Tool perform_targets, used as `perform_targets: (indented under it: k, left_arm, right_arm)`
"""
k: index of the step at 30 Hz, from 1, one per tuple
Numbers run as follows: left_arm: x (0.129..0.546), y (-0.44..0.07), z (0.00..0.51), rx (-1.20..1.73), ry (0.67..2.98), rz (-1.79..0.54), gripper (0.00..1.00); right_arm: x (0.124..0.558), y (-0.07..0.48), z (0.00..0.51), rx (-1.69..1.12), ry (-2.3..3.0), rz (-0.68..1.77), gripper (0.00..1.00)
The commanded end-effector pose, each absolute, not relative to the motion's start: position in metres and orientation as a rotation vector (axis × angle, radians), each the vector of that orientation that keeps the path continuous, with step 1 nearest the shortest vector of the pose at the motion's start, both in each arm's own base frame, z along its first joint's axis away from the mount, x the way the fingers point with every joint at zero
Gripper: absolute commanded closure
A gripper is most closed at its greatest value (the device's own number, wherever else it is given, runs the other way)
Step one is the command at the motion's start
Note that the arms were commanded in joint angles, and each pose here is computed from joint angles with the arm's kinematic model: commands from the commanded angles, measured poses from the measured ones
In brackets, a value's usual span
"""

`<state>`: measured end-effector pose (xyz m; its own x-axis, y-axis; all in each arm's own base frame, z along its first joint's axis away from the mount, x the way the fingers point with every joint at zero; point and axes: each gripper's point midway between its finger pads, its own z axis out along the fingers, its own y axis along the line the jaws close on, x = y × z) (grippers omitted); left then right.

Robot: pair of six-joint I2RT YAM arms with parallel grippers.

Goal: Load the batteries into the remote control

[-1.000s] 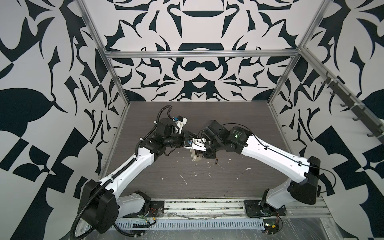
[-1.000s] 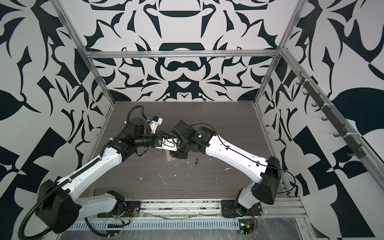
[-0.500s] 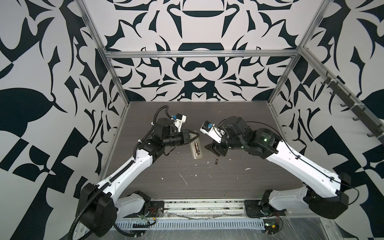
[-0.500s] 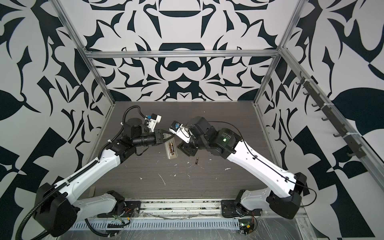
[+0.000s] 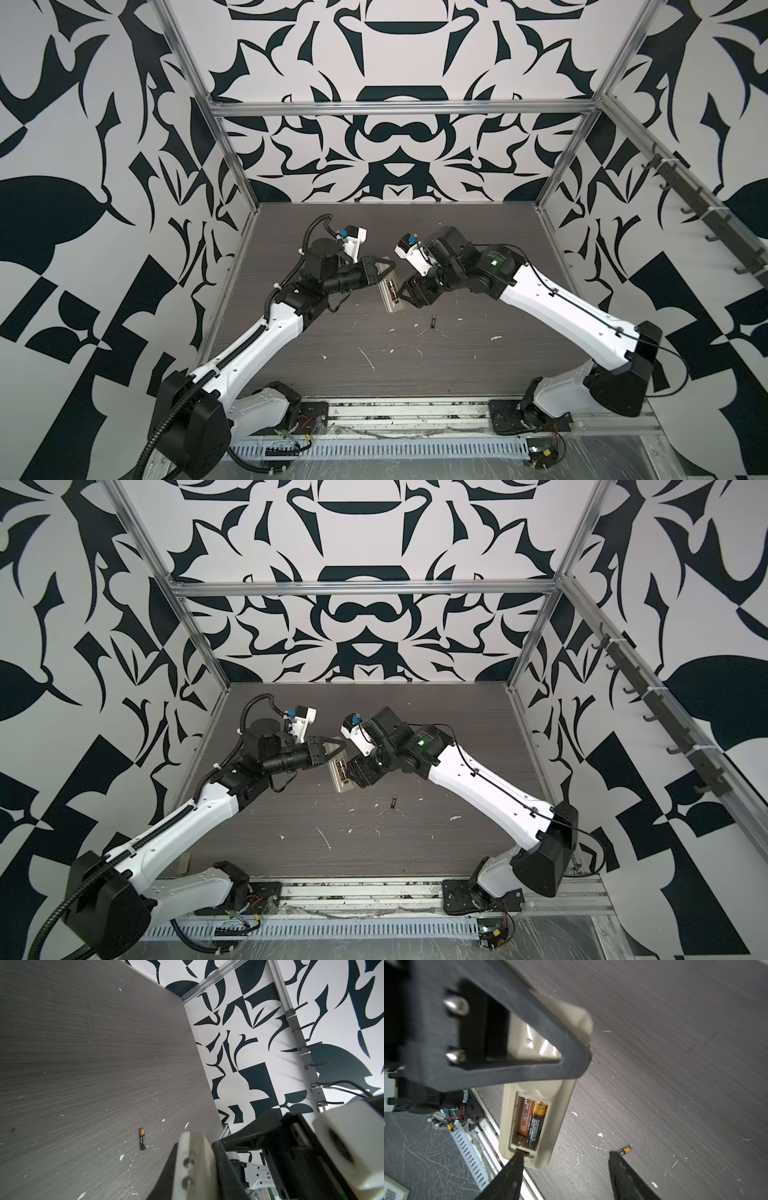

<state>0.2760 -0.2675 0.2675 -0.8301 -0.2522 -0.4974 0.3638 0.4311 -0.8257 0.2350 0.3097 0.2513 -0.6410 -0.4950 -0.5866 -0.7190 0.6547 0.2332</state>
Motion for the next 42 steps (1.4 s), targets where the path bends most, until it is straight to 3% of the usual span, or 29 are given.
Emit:
perform_targets:
  k: [1, 8, 20, 27, 32, 38, 40, 42]
  left_arm:
    - [0.278, -0.262, 0.274, 0.07, 2.073, -1.412, 1.0]
    - [0.278, -0.262, 0.275, 0.073, 2.075, -1.413, 1.0]
    - [0.279, -0.265, 0.274, 0.078, 2.08, -1.419, 1.0]
    - [0.279, -0.264, 0.275, 0.077, 2.075, -1.421, 1.0]
    - [0.279, -0.264, 0.277, 0.08, 2.07, -1.422, 1.0]
    - [0.28, -0.265, 0.278, 0.081, 2.071, -1.421, 1.0]
    - [0.28, -0.265, 0.277, 0.08, 2.073, -1.421, 1.0]
    - [0.281, -0.265, 0.276, 0.078, 2.078, -1.417, 1.0]
  right_arm:
    - [0.236, 0.32, 0.275, -0.954, 2.324, 0.685, 0.37]
    - [0.238, 0.33, 0.273, -0.95, 2.326, 0.726, 0.45]
    - [0.246, 0.342, 0.269, -0.933, 2.334, 0.756, 0.48]
    - [0.251, 0.342, 0.263, -0.929, 2.357, 0.722, 0.71]
    - [0.251, 0.342, 0.26, -0.929, 2.366, 0.715, 0.79]
    - [0.252, 0.344, 0.262, -0.932, 2.366, 0.719, 0.79]
    - [0.251, 0.346, 0.265, -0.946, 2.354, 0.732, 0.72]
    - [0.249, 0.349, 0.27, -0.957, 2.336, 0.755, 0.59]
